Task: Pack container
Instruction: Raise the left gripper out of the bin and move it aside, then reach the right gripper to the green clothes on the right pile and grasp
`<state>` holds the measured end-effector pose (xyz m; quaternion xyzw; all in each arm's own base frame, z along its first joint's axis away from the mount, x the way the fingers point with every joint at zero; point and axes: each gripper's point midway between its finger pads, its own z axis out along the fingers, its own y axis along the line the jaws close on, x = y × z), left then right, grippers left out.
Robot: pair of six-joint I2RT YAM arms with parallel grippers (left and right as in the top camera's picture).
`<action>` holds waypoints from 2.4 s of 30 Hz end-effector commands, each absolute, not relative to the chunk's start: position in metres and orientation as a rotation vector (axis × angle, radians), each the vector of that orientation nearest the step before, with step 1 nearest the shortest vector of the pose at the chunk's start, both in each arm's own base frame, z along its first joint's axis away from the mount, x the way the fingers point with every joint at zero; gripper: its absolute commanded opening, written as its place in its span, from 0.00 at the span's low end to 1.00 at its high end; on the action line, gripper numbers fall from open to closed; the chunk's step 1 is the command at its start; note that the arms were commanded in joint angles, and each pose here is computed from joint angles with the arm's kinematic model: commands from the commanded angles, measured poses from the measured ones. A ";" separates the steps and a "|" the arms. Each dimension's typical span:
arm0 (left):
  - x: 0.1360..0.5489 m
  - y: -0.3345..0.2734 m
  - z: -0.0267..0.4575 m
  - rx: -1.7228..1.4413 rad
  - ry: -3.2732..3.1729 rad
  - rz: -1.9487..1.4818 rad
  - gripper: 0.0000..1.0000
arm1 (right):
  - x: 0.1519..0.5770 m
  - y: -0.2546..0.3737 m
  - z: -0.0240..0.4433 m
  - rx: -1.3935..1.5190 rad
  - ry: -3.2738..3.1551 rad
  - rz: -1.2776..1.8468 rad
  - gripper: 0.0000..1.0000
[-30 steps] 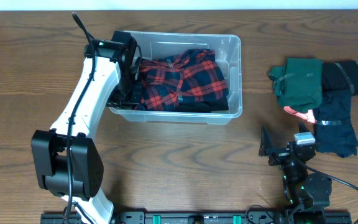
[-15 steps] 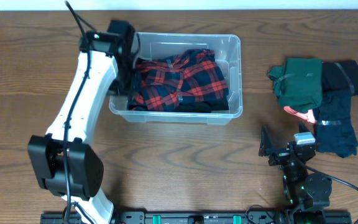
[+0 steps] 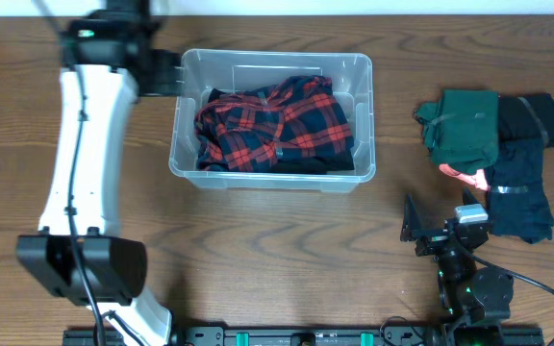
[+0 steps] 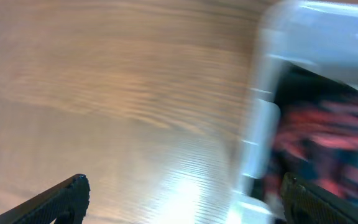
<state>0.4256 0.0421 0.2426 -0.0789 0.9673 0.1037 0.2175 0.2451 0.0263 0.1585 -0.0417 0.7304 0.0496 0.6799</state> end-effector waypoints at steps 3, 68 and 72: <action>0.411 0.130 0.251 -0.637 2.588 0.307 0.98 | 0.245 0.024 0.158 -0.086 1.637 0.109 0.99; 0.377 0.213 0.250 -0.928 2.512 0.266 0.98 | 0.406 -0.092 0.195 0.361 2.362 0.253 0.99; 0.377 0.213 0.250 -0.928 2.512 0.266 0.98 | 0.406 -0.113 0.174 0.434 2.394 0.252 0.98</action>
